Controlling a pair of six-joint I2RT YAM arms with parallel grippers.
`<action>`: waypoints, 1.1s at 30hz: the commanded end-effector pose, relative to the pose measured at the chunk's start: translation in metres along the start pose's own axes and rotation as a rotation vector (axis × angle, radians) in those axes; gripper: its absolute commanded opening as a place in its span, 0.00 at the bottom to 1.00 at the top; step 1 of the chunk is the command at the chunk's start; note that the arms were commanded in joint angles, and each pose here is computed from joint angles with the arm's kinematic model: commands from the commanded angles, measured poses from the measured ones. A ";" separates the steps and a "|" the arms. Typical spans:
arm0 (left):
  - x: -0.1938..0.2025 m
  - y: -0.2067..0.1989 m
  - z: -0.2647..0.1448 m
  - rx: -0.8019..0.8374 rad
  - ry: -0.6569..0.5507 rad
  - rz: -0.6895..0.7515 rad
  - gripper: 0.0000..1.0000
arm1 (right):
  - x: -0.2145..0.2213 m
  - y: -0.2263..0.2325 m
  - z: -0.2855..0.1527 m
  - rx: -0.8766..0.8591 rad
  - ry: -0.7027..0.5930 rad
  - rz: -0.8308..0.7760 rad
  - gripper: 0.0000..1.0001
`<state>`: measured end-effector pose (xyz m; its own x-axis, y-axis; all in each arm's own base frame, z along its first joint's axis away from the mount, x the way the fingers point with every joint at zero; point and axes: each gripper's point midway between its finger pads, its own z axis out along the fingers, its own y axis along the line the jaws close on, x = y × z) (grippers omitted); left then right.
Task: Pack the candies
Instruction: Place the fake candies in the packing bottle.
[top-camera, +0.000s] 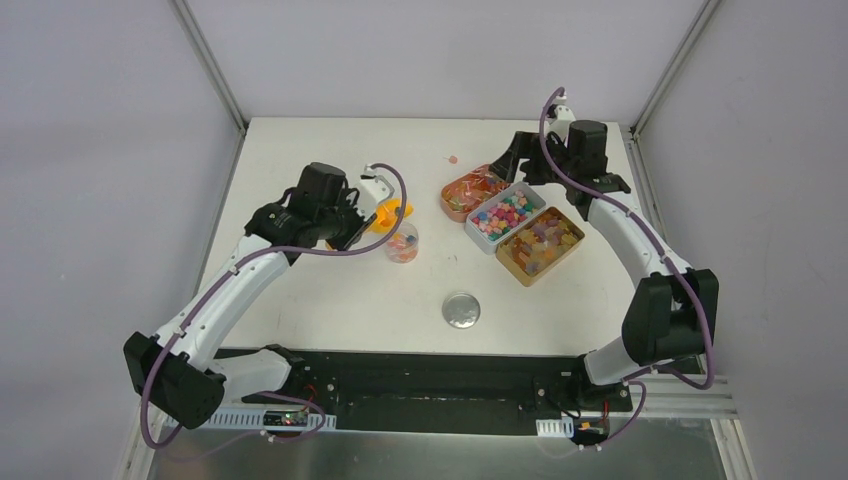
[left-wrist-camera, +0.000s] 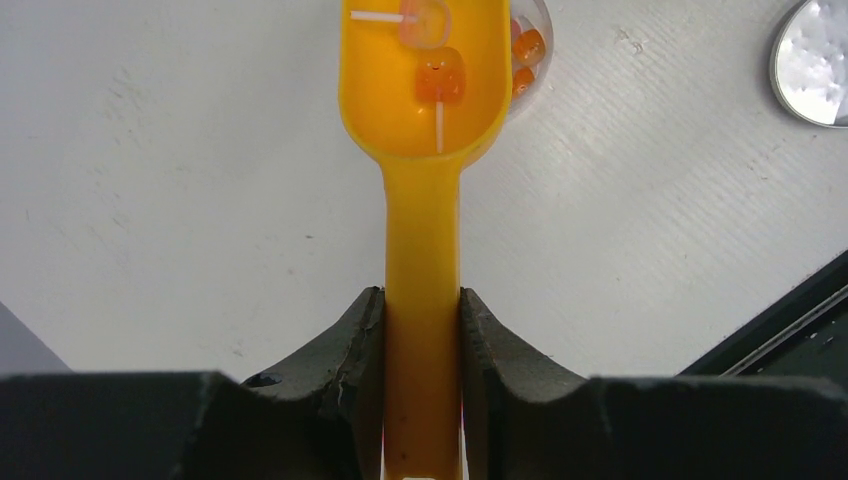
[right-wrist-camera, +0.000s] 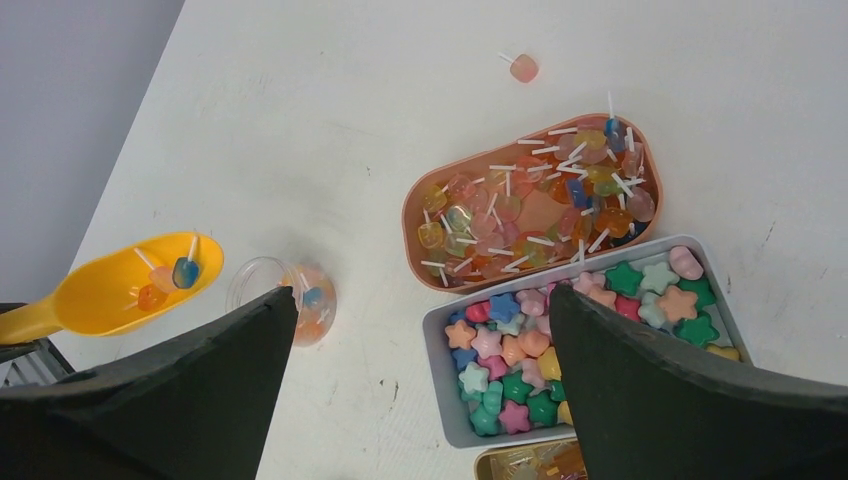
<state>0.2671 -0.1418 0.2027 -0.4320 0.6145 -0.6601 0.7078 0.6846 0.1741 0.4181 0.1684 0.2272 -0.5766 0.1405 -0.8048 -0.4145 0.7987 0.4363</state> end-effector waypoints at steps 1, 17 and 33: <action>-0.003 -0.004 -0.015 0.002 -0.005 0.026 0.00 | -0.021 0.009 -0.012 -0.012 -0.084 -0.065 1.00; 0.018 -0.008 -0.018 -0.024 0.247 0.137 0.00 | -0.028 0.011 -0.019 -0.018 -0.113 -0.083 1.00; 0.012 -0.008 -0.015 -0.039 0.430 0.296 0.00 | -0.033 0.003 -0.026 -0.007 -0.143 -0.079 1.00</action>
<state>0.2471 -0.1377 0.1904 -0.4372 0.8665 -0.2411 0.8174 0.4946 0.2954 0.4166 0.1549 0.2360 -0.5268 0.1516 -0.8364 -0.4189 0.8099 0.4107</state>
